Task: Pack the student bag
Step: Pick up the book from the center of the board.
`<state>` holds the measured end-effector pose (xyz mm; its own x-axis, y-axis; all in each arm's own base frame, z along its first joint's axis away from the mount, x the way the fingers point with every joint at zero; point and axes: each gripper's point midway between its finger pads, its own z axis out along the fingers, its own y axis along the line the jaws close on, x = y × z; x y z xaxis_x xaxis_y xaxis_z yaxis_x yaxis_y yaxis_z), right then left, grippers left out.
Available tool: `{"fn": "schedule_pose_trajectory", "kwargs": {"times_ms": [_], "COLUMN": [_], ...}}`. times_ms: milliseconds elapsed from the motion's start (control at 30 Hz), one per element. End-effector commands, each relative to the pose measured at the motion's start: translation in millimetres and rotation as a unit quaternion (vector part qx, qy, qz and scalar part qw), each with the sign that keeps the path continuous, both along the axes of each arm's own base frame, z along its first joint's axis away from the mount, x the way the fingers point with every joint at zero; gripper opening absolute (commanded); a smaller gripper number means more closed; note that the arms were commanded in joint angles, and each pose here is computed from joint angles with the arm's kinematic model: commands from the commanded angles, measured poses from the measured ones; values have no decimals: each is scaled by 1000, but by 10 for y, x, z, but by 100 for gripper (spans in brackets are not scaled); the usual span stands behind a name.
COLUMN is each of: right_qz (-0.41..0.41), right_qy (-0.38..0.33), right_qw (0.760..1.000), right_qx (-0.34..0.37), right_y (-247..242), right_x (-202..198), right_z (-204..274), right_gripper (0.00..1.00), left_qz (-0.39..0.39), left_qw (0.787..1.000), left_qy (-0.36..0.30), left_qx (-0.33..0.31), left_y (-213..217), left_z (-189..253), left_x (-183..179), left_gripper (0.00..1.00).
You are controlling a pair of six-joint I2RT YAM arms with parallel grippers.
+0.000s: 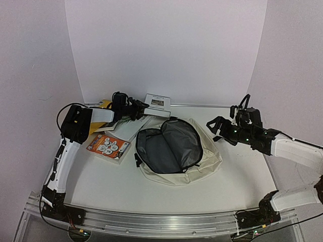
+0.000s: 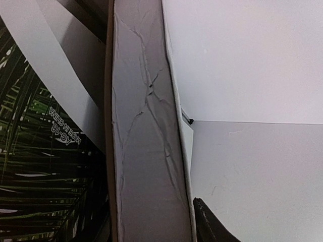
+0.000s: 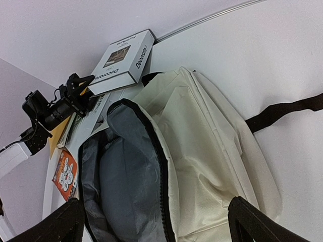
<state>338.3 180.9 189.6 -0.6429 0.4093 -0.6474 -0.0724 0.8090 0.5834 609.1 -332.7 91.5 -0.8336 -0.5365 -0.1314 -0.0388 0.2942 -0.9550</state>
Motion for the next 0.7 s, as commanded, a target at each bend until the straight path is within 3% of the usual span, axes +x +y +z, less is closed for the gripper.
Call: {"fn": "schedule_pose_trajectory", "kwargs": {"times_ms": [0, 433, 667], "right_qz": [-12, -16, -18], "right_qy": [-8, -12, -30], "right_qw": [1000, 1000, 999], "right_qx": [-5, -3, -8], "right_y": [-67, -97, -129], "right_x": [-5, -32, -35], "right_z": [53, 103, 247], "right_gripper": [98, 98, 98], "left_qz": [6, 16, -5], "left_qw": [999, 986, 977], "left_qy": [-50, -159, -210], "left_qx": [-17, -41, -28], "left_y": [51, 246, 355], "left_z": [305, 1301, 1838], "left_x": [25, -382, -792], "left_gripper": [44, 34, 33]}}
